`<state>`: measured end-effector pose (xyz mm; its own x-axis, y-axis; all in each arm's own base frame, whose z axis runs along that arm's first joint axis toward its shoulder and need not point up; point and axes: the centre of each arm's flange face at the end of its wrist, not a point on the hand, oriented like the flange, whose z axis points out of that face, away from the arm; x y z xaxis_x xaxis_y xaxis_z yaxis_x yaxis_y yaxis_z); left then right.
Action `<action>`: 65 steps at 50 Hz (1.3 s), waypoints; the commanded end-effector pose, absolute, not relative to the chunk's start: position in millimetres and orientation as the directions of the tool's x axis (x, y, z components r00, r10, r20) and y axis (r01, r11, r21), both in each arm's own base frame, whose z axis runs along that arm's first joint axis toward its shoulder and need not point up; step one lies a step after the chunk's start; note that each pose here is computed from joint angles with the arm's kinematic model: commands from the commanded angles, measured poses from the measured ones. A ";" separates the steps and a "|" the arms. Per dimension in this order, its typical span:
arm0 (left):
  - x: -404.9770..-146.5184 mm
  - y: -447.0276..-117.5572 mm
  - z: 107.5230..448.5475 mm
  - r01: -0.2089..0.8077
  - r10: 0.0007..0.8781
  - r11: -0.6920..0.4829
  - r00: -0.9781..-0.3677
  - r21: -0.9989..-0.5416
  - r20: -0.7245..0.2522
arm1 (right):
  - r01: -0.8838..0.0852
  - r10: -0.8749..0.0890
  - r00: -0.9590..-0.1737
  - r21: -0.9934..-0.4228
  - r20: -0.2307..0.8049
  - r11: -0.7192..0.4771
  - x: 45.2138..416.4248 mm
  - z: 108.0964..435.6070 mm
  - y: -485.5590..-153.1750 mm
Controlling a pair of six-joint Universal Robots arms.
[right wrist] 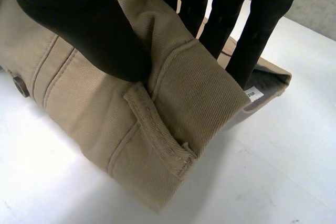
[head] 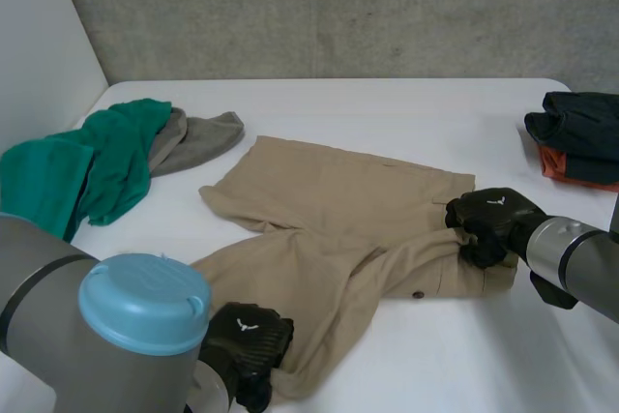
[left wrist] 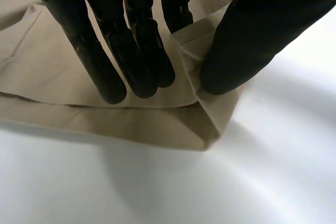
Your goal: Fold the laundry.
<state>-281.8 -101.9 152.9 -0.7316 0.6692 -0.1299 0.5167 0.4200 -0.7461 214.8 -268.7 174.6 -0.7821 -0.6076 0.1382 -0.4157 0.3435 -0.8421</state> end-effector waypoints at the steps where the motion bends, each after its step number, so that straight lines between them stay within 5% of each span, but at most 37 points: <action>1: -273.1 -105.4 160.7 0.540 0.616 0.403 -0.757 -0.739 -0.218 | -0.462 -0.630 -0.757 -0.824 0.173 0.328 212.3 179.1 -262.5; 4: -266.9 -100.5 176.0 0.577 0.636 0.357 -0.726 -0.735 -0.261 | -0.558 -0.677 -0.694 -0.778 0.247 0.288 208.5 186.5 -246.7; 9: -247.9 -83.4 191.1 0.759 0.720 0.235 -0.556 -0.607 -0.417 | -0.832 -0.849 -0.396 -0.527 0.349 0.172 191.3 191.1 -191.2; 12: -244.4 -78.1 196.3 0.795 0.737 0.185 -0.501 -0.577 -0.454 | -0.883 -0.903 -0.294 -0.450 0.313 0.132 182.5 192.7 -173.7; 16: -247.9 -79.2 203.9 0.813 0.738 0.122 -0.458 -0.569 -0.495 | -0.871 -0.873 -0.320 -0.477 0.369 0.118 182.3 198.7 -185.0; 21: -275.9 -110.0 205.2 0.789 0.692 0.055 -0.472 -0.612 -0.546 | -0.837 -0.812 -0.391 -0.535 0.434 0.117 186.4 201.6 -206.6; 33: -345.7 -235.0 203.1 0.645 0.407 -0.132 -0.657 -0.753 -0.634 | -0.765 -0.636 -0.513 -0.643 0.577 0.034 206.0 188.7 -285.3; 40: -369.1 -288.5 177.6 0.687 0.236 -0.274 -0.630 -0.673 -0.740 | -0.760 -0.516 -0.511 -0.642 0.687 -0.103 232.4 167.9 -324.2; 46: -382.7 -327.5 159.8 0.743 0.038 -0.381 -0.581 -0.550 -0.813 | -0.761 -0.447 -0.502 -0.624 0.740 -0.178 243.7 140.1 -353.1; 51: -394.7 -347.7 147.3 0.728 -0.037 -0.421 -0.610 -0.541 -0.792 | -0.756 -0.362 -0.503 -0.602 0.785 -0.256 254.3 123.9 -378.6; 59: -400.8 -351.8 125.8 0.721 -0.011 -0.436 -0.603 -0.539 -0.798 | -0.763 -0.228 -0.560 -0.603 0.797 -0.234 256.4 122.2 -397.9; 65: -402.4 -335.1 140.8 0.705 0.005 -0.456 -0.608 -0.543 -0.794 | -0.680 -0.159 -0.683 -0.700 0.713 -0.219 247.8 165.8 -397.3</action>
